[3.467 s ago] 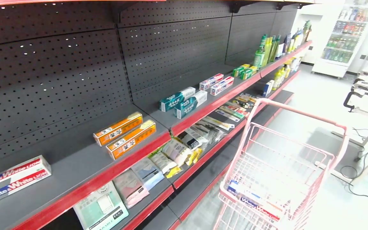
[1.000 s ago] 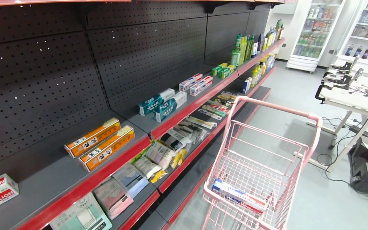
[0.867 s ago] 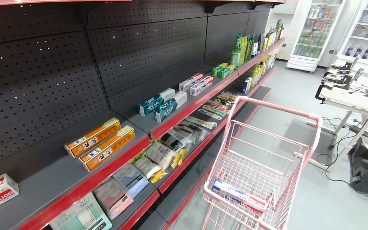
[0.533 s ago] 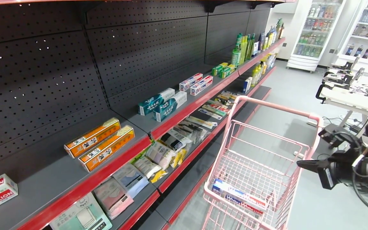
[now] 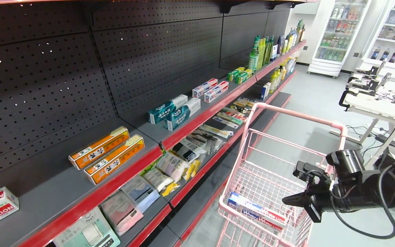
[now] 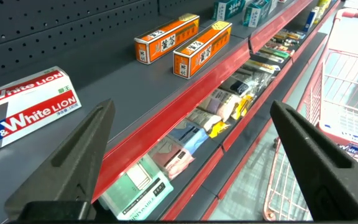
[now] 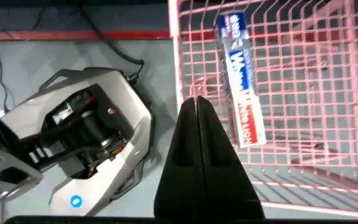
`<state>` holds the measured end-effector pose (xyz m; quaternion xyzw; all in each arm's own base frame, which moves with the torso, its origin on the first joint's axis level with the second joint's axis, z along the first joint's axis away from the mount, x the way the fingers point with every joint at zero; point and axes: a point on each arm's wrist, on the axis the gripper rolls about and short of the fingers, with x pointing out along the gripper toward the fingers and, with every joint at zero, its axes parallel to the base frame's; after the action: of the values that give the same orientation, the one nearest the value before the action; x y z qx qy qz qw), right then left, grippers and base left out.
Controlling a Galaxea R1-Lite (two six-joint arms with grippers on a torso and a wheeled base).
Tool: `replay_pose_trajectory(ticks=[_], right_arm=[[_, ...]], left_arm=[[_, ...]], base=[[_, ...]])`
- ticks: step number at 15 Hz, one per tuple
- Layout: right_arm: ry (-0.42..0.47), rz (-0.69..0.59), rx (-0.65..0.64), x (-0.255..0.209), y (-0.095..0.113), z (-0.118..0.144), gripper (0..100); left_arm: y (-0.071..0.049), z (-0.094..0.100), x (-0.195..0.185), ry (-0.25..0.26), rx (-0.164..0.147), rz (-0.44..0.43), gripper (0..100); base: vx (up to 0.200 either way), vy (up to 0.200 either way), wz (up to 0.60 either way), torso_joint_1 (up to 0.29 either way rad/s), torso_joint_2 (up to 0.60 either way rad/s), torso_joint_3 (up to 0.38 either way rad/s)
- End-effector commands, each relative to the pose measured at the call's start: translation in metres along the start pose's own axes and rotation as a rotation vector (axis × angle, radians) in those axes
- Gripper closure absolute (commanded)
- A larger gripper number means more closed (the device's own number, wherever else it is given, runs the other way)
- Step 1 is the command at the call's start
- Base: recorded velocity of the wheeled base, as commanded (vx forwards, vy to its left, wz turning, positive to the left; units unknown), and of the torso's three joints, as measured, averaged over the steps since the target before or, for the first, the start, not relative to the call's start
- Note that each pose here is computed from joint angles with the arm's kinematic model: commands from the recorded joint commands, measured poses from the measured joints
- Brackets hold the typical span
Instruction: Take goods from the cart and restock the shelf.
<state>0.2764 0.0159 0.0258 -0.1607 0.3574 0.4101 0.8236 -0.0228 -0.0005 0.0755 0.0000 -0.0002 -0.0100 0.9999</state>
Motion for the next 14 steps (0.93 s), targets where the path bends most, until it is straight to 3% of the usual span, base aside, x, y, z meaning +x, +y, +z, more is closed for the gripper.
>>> replay_pose_trajectory(ticks=[1,8,9,14], right_arm=[[0.034,0.027,0.043,0.006,0.001,-0.012,100],[0.027,0.056,0.038,0.013,-0.001,-0.015,100],[0.021,0.063,0.034,0.016,-0.002,-0.012,0],[0.139,0.012,0.049,0.034,0.001,-0.015,0]], left_arm=[[0.000,0.000,0.000,0.000,0.000,0.000,0],[0.000,0.000,0.000,0.000,0.000,0.000,0],[0.000,0.000,0.000,0.000,0.000,0.000,0],[0.000,0.000,0.000,0.000,0.000,0.000,0]], base=[[0.000,0.000,0.00,0.000,0.00,0.000],[0.000,0.000,0.00,0.000,0.00,0.000],[0.000,0.000,0.00,0.000,0.00,0.000],[0.000,0.000,0.00,0.000,0.00,0.000]])
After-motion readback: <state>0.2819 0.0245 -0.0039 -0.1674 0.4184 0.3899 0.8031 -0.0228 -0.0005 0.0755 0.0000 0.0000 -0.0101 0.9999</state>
